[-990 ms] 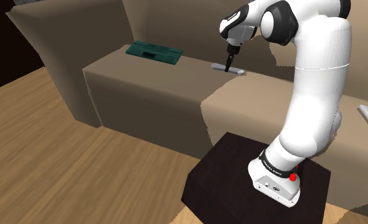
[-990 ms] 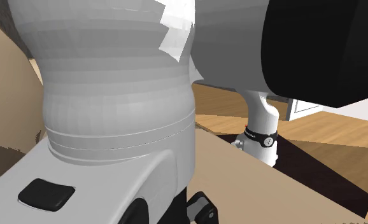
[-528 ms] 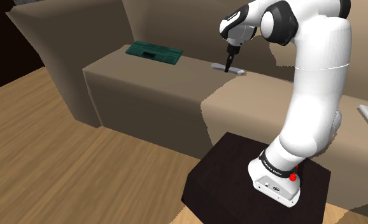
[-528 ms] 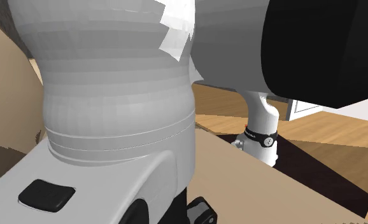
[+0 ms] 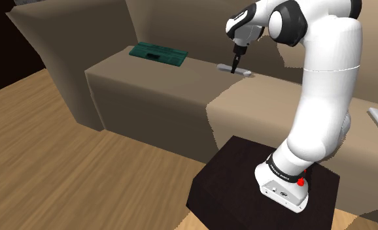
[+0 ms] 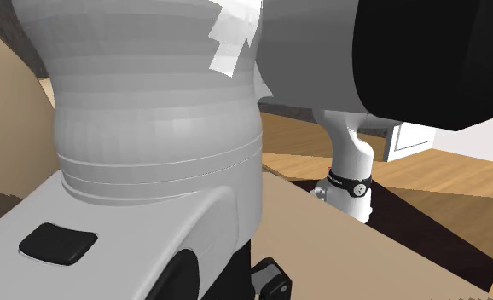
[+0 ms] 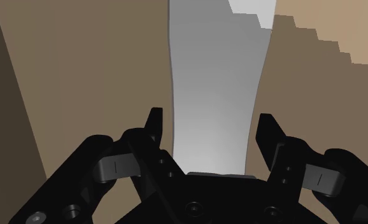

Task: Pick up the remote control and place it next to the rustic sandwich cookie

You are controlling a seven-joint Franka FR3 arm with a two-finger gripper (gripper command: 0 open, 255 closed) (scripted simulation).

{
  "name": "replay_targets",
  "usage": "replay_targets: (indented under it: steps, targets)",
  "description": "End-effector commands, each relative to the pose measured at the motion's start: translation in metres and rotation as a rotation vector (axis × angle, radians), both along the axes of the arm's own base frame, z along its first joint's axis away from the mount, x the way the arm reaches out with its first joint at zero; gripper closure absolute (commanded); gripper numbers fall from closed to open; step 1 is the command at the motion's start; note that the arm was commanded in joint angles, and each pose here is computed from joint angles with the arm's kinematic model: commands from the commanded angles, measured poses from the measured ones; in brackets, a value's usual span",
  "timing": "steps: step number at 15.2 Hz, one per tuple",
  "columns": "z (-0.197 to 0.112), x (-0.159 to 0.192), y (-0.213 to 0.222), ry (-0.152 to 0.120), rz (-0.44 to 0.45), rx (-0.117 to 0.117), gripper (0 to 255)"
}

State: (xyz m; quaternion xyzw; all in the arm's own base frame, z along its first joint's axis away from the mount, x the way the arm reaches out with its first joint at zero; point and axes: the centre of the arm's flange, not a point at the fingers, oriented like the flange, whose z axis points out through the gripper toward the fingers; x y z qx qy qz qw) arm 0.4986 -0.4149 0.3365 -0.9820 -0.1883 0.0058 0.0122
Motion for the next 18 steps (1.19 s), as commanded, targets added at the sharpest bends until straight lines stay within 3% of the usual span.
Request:
replay_targets:
  steps: [1,18]
  targets:
    - [0.010,0.000,0.000,0.000,0.000,0.000,255]
    - [0.099,0.000,0.000,0.000,0.000,0.000,255]
